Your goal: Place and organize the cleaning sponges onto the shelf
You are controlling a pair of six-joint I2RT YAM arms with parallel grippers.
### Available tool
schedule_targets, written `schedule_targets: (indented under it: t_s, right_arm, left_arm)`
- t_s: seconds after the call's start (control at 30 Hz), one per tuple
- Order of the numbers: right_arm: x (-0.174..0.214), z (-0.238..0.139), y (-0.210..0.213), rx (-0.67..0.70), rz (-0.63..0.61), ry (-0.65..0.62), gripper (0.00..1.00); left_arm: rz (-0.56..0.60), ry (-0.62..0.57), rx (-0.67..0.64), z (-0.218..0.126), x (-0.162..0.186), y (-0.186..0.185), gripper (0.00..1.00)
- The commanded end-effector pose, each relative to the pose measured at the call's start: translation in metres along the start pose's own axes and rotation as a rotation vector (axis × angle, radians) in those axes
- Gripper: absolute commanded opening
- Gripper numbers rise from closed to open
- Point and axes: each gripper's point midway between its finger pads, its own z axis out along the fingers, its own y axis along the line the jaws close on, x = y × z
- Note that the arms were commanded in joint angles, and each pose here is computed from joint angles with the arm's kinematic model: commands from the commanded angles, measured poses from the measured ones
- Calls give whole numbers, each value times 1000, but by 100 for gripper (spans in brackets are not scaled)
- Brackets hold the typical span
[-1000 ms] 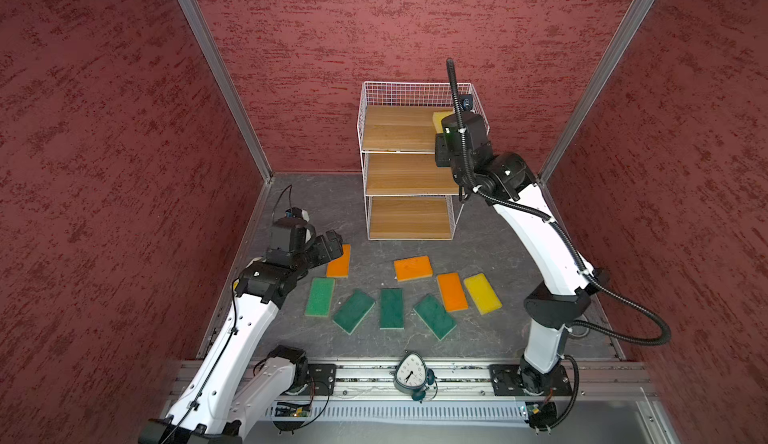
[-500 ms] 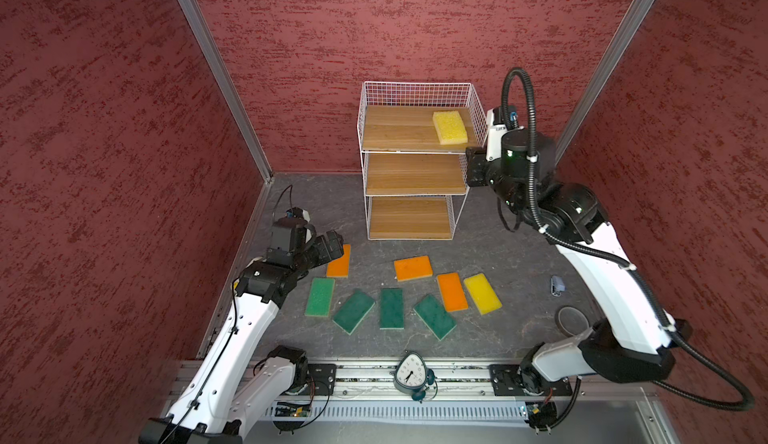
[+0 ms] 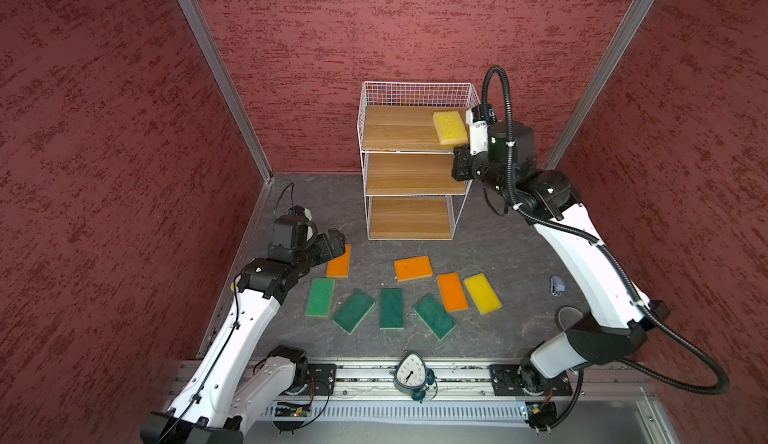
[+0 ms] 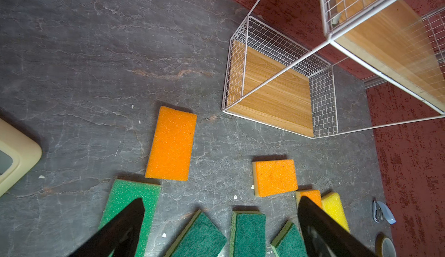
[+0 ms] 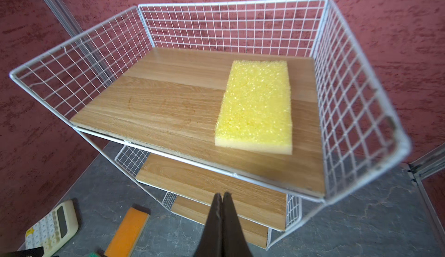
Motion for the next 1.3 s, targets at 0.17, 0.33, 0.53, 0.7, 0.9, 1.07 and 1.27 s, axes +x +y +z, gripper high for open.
schedule_targets:
  t_s: [0.17,0.33,0.53,0.7,0.9,1.07,1.27]
  right_arm:
    - [-26,-5,4,-110,47,-58,0]
    - [-26,2,-3,-105,58,-56,0]
    - [-23,13,-14,-63,75,-51,0]
    - [-22,18,-21,-23,77,-60,0]
    - [-23,20,-27,8,76,-78,0]
    - [-24,21,-30,22,91,-95,0]
    - [-21,22,-35,48,105,-97,0]
  left_arm:
    - [-5,-29,31,3,-14,-10,100]
    - [-4,-29,53,0,-17,-16,100]
    - [4,-42,44,-2,-21,-16,100]
    - [4,-42,47,-1,-23,-18,100]
    - [0,-47,47,-1,-24,-18,100]
    - [-4,-41,41,2,-23,-17,100]
    - [-7,-37,44,6,-25,-18,100]
